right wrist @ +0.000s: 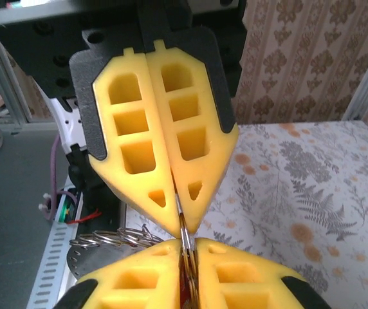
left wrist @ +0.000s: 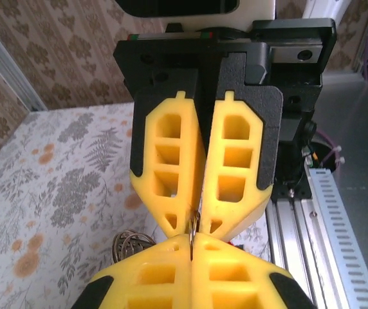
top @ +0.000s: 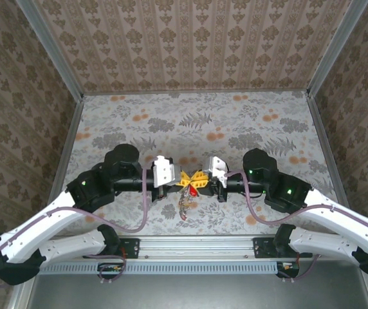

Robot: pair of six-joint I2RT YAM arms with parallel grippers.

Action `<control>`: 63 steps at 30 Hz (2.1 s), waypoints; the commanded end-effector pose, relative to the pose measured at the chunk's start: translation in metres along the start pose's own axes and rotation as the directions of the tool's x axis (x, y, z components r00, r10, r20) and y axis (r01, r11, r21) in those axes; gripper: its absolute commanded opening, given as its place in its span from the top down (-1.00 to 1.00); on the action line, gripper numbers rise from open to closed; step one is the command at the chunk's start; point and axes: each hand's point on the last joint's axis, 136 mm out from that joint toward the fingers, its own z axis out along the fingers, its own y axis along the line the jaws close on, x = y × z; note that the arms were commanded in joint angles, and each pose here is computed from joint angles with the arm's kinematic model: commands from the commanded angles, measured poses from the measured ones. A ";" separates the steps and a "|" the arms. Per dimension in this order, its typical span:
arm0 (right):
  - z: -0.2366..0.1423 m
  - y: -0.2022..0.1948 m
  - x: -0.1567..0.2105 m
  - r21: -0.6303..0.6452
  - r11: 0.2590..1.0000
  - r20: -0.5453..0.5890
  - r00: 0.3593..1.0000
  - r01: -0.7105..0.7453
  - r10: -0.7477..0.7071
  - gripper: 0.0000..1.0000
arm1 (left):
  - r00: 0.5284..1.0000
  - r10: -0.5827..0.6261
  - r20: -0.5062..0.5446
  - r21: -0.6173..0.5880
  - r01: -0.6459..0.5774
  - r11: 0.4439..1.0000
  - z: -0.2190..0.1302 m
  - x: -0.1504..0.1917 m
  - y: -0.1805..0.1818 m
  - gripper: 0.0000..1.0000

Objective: Put the keys on the keyring

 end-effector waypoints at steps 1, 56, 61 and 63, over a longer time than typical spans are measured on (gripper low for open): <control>-0.006 0.009 -0.021 -0.038 0.999 0.091 0.995 0.034 -0.030 0.65 | 0.985 0.010 0.172 0.009 -0.012 1.000 -0.008 -0.035 -0.002 1.00; -0.007 -0.018 -0.018 0.106 0.994 0.000 1.000 0.019 -0.019 1.00 | 0.974 -0.045 -0.222 -0.107 0.022 0.994 -0.012 0.006 0.021 0.25; -0.003 -0.018 -0.015 0.094 0.995 -0.018 1.000 0.016 -0.014 1.00 | 0.970 -0.039 -0.238 -0.084 0.019 0.996 -0.004 0.013 0.020 0.23; -0.001 -0.017 -0.014 0.085 0.996 -0.019 1.000 0.013 -0.012 1.00 | 0.966 -0.039 -0.254 -0.083 0.018 0.996 -0.002 0.017 0.021 0.22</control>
